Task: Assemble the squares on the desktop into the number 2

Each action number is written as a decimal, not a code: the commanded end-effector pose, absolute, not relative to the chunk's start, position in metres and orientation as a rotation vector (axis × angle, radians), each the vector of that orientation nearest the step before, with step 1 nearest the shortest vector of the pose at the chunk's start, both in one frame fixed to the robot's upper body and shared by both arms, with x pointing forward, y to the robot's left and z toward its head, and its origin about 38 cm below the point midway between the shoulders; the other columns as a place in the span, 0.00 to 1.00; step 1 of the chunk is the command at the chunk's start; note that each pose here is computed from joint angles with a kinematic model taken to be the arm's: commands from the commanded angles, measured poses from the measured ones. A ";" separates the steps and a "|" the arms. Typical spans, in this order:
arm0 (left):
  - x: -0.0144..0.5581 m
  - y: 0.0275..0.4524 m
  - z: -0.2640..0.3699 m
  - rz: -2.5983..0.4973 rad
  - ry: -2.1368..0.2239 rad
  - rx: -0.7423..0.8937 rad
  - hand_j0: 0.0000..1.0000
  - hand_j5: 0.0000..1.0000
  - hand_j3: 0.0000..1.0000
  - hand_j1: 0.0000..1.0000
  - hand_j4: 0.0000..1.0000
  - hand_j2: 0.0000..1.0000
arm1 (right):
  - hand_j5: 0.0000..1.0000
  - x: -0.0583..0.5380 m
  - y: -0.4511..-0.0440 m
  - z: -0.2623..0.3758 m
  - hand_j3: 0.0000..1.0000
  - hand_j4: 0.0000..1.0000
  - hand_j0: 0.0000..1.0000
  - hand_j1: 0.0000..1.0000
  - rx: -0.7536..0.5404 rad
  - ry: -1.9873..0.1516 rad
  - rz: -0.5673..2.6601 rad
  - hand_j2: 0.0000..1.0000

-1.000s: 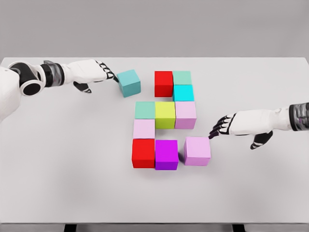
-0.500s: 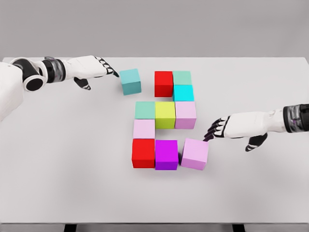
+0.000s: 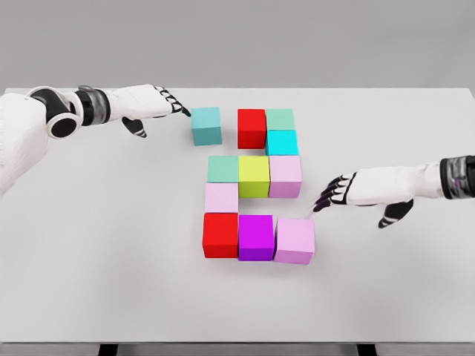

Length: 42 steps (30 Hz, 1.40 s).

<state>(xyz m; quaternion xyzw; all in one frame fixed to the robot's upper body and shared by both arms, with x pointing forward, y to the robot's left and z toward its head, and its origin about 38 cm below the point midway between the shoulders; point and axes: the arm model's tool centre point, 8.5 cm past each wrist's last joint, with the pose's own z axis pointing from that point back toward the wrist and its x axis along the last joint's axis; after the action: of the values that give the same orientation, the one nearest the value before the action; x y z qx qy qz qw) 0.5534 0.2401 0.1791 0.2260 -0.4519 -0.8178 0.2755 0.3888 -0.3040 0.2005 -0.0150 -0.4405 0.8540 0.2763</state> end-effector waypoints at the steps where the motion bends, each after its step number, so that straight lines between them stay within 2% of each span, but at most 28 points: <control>1: 0.554 0.240 0.180 -2.189 -1.223 0.607 0.93 0.93 0.93 0.93 0.93 0.93 | 1.00 0.389 -0.317 0.207 1.00 1.00 1.00 1.00 -0.058 -1.183 2.249 1.00; 9: 0.553 0.248 0.178 -2.182 -1.208 0.609 0.93 0.93 0.93 0.93 0.93 0.93 | 1.00 0.357 -0.325 0.207 1.00 1.00 1.00 1.00 -0.028 -1.123 2.317 1.00; 14: 0.551 0.246 0.174 -2.205 -1.192 0.604 0.93 0.93 0.93 0.93 0.93 0.93 | 1.00 0.343 -0.310 0.197 1.00 1.00 1.00 1.00 0.051 -1.126 2.353 1.00; 22: 0.552 0.241 0.176 -2.259 -1.159 0.613 0.94 0.94 0.94 0.94 0.94 0.94 | 1.00 0.352 -0.294 0.187 1.00 1.00 1.00 1.00 0.068 -1.139 2.376 1.00; 42: 0.553 0.217 0.175 -2.300 -1.167 0.587 0.94 0.94 0.94 0.94 0.94 0.94 | 1.00 0.356 -0.291 0.191 1.00 1.00 1.00 1.00 0.059 -1.159 2.375 1.00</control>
<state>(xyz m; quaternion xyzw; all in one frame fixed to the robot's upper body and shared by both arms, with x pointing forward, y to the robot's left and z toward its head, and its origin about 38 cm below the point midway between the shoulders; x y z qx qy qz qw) 0.5520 0.2174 0.1739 0.2146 -0.4258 -0.8446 0.2434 0.3553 -0.2915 0.1903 0.0213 -0.4223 0.8725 0.2449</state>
